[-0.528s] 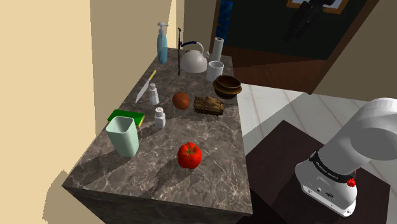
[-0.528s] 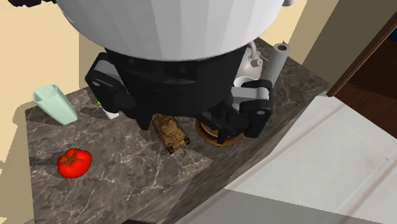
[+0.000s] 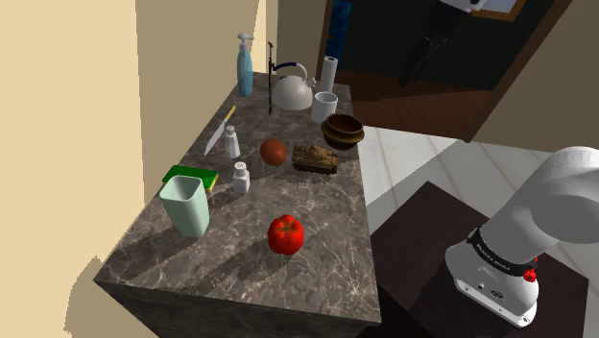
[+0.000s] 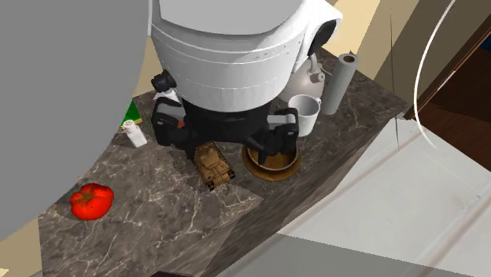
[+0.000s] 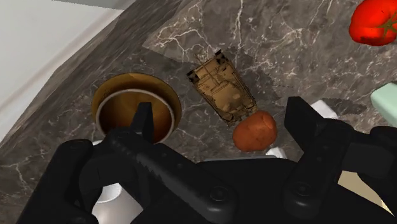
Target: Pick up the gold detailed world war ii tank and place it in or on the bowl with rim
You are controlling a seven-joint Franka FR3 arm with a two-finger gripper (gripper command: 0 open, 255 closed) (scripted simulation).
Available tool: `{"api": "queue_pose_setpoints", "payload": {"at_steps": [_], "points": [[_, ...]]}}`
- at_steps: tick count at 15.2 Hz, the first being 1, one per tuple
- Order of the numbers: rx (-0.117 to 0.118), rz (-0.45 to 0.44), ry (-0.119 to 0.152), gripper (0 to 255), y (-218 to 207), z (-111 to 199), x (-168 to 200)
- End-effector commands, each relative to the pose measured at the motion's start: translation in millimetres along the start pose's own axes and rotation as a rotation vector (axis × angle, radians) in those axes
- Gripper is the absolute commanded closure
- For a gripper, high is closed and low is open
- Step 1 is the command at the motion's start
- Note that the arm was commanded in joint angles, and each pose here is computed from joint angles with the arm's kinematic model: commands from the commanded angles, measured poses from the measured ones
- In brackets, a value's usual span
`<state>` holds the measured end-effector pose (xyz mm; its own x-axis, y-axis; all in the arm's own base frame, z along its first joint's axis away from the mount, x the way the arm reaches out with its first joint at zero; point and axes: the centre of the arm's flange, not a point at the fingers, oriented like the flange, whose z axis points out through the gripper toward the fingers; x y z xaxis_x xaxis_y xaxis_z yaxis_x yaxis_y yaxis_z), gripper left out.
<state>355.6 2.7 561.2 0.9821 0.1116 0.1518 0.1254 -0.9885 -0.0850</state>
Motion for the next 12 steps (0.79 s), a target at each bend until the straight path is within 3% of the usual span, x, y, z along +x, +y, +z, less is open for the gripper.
{"api": "queue_pose_setpoints", "payload": {"at_steps": [1, 12], "points": [[0.008, -0.043, -0.002, 0, 2, 25, 11], [0.056, -0.275, -0.022, 0, -11, 156, 74]]}}
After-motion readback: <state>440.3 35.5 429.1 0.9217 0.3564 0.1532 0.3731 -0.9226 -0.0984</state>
